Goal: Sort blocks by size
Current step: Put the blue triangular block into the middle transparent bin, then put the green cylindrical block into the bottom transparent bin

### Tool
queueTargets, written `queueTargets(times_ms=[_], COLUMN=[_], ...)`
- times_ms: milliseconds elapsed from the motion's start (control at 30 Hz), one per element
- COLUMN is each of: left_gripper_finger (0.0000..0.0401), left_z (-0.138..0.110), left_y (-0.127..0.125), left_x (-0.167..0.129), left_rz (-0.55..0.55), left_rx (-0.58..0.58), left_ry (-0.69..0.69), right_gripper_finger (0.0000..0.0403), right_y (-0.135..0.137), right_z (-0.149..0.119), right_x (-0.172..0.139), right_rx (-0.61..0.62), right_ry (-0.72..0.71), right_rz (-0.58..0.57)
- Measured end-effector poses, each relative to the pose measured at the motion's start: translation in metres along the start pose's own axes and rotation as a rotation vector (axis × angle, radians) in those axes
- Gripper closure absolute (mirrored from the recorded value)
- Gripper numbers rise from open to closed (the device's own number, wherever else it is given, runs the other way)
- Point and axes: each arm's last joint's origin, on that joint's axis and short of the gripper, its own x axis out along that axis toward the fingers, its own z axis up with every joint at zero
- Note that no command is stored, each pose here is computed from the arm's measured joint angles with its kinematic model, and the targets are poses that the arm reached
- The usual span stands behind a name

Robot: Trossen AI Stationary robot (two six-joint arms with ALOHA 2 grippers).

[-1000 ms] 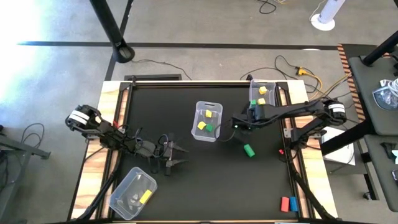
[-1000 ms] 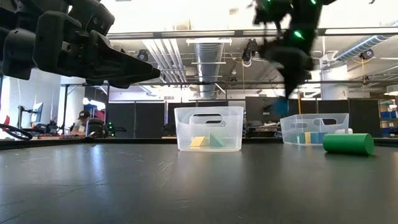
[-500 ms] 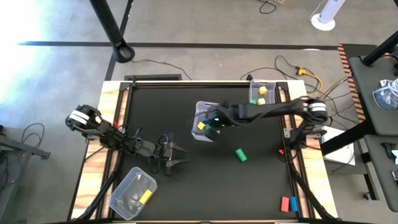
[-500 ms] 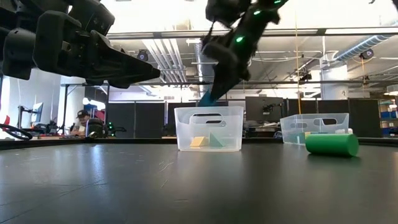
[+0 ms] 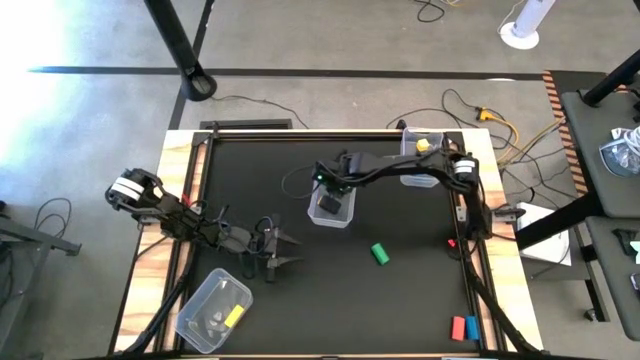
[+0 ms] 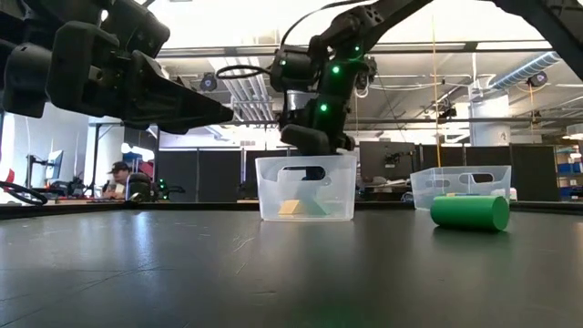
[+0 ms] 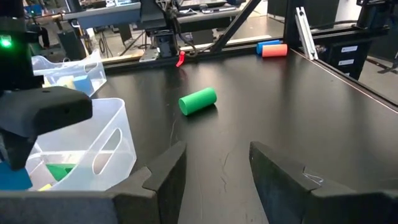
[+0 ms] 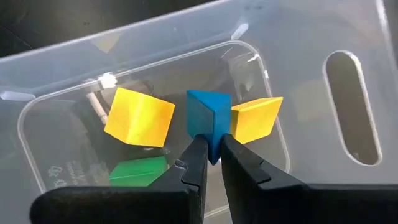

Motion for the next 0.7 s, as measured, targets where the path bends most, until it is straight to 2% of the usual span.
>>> queueTargets(times_ms=[333, 600, 700], left_gripper_finger=[0.0239, 0.0239, 0.0239], left_z=[0.000, 0.000, 0.000], left_y=[0.000, 0.000, 0.000], left_x=[0.000, 0.000, 0.000], left_rz=[0.000, 0.000, 0.000], left_rx=[-0.001, -0.009, -0.020], left_ry=[-0.002, -0.003, -0.001], right_gripper_finger=[0.0358, 0.0275, 0.0247], right_y=[0.002, 0.002, 0.007], right_z=[-0.001, -0.001, -0.001], right_x=[0.006, 0.001, -0.017], right_rx=[0.002, 0.005, -0.035], right_ry=[0.016, 0.033, 0.065], right_rz=[0.002, 0.012, 0.016])
